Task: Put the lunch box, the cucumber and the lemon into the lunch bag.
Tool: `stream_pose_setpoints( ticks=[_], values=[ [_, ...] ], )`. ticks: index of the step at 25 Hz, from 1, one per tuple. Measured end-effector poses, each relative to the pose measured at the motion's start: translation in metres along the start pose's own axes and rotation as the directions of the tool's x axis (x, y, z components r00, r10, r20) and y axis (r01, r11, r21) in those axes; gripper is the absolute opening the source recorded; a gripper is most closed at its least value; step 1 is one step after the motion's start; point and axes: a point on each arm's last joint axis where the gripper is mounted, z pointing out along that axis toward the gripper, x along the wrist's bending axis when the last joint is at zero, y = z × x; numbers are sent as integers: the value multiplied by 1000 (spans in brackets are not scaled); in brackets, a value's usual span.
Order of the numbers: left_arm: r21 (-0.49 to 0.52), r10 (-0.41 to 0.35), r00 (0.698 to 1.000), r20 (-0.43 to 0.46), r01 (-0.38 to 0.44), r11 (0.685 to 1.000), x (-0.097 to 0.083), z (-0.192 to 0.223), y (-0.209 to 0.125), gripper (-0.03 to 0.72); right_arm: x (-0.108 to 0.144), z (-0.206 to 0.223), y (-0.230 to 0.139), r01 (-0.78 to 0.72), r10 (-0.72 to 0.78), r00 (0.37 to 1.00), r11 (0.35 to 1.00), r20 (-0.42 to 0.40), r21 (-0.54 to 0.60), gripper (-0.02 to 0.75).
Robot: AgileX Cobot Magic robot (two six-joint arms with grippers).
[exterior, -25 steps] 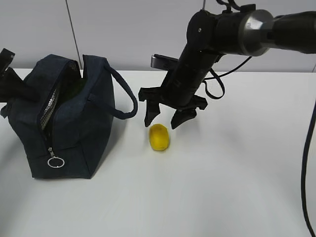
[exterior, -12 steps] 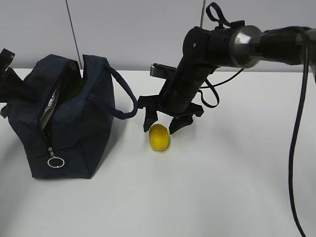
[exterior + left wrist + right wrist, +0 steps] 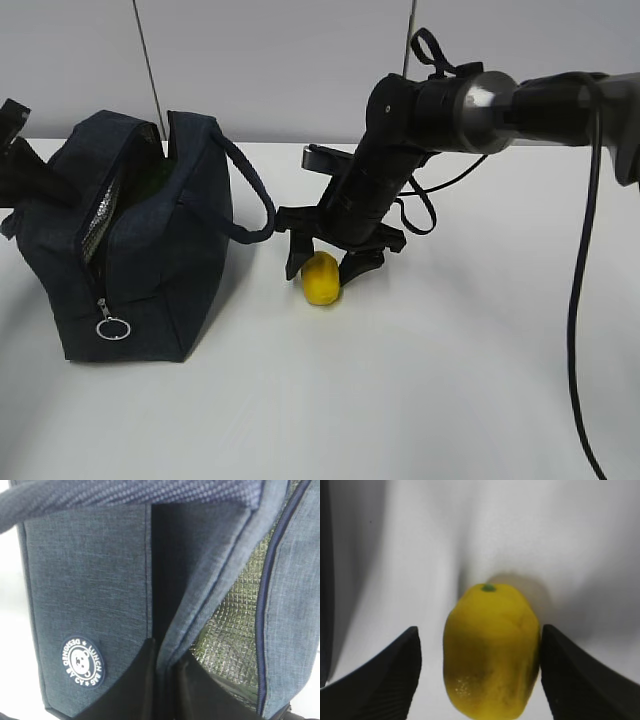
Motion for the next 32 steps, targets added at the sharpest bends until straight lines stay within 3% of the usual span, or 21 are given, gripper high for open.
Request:
stream_pose_setpoints(
  ticks=[9, 14, 17, 26, 32],
  values=[
    [-2, 0, 1000, -1, 0, 1000, 0, 0, 0, 29, -1, 5, -1, -11, 11, 1000, 1000, -6, 15, 542],
    [-3, 0, 1000, -2, 0, 1000, 0, 0, 0, 29, -2, 5, -1, -7, 7, 1000, 1000, 0, 22, 420],
    [-3, 0, 1000, -2, 0, 1000, 0, 0, 0, 29, -2, 5, -2, -6, 6, 1000, 999, 2, 34, 388],
    [-9, 0, 1000, -6, 0, 1000, 1, 0, 1, 29, 3, -15, -4, 55, -64, 996, 987, 57, 151, 375],
    [-15, 1, 1000, -12, -1, 1000, 1, 0, 1, 29, 6, -29, 4, 97, -109, 989, 988, 96, 119, 375]
  ],
)
